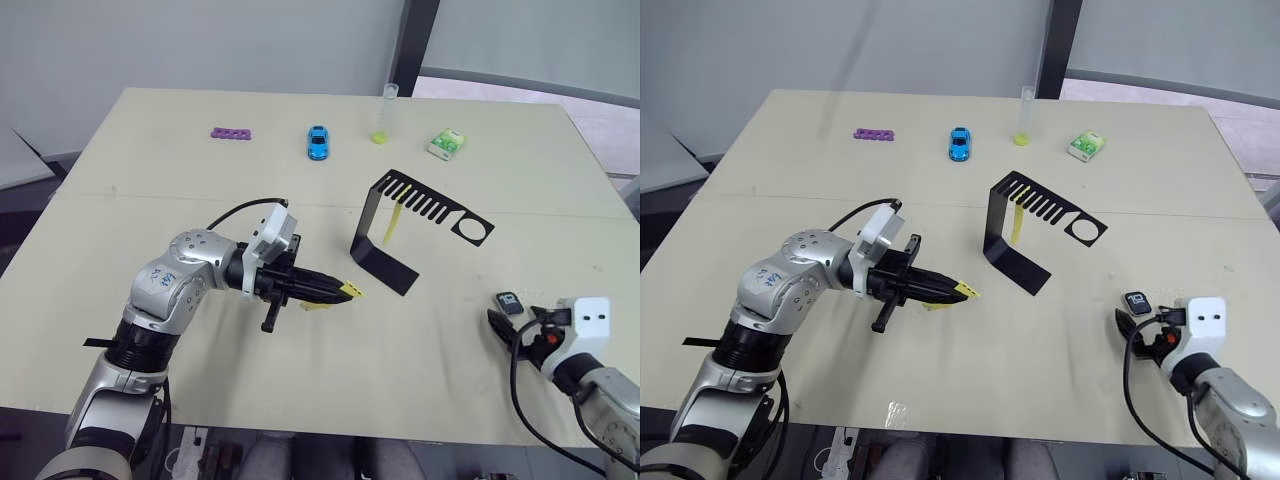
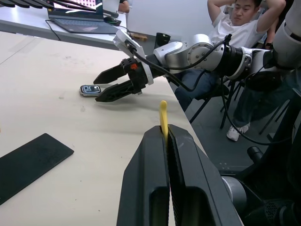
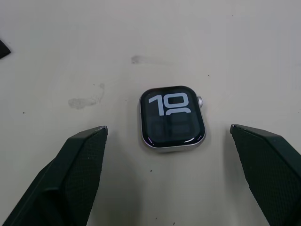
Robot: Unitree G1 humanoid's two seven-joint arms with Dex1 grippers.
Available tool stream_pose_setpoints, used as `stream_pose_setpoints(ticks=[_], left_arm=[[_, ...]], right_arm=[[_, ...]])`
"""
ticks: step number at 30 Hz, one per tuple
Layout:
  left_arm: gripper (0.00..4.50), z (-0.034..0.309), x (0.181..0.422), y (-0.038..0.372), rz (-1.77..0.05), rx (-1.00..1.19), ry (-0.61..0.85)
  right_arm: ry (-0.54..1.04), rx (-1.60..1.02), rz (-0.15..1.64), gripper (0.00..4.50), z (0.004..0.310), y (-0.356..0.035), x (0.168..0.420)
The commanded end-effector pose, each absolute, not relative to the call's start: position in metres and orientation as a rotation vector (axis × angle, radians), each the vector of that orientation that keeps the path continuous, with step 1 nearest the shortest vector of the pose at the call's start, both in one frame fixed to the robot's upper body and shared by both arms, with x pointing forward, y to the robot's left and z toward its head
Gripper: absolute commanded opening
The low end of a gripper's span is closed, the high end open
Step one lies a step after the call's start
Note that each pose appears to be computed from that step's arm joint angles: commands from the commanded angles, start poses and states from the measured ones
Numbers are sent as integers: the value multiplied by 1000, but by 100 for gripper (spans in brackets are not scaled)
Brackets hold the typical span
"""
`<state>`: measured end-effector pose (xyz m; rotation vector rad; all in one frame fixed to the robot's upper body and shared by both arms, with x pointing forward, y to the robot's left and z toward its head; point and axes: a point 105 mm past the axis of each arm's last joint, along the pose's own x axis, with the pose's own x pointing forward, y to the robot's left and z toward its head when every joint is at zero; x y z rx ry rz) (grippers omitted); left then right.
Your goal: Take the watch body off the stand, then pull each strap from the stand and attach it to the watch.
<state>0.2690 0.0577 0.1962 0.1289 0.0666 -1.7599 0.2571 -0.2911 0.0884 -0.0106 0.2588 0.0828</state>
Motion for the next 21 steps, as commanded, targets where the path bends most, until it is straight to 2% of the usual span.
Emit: stream_pose_setpoints(ticks=[1, 9, 12, 13, 21], left_arm=[[0, 205, 266, 58, -1765, 149, 25], [0, 205, 267, 57, -1760, 147, 17], [0, 204, 267, 57, -1759, 145, 16], [0, 204, 267, 57, -1758, 144, 16], [0, 205, 267, 56, -1758, 139, 9]], right_arm=[[249, -21, 55, 443, 90, -294, 260], [253, -27, 40, 443, 86, -296, 264], [260, -25, 42, 363, 85, -295, 264], [261, -26, 41, 319, 84, -296, 264], [266, -13, 27, 319, 82, -298, 263]])
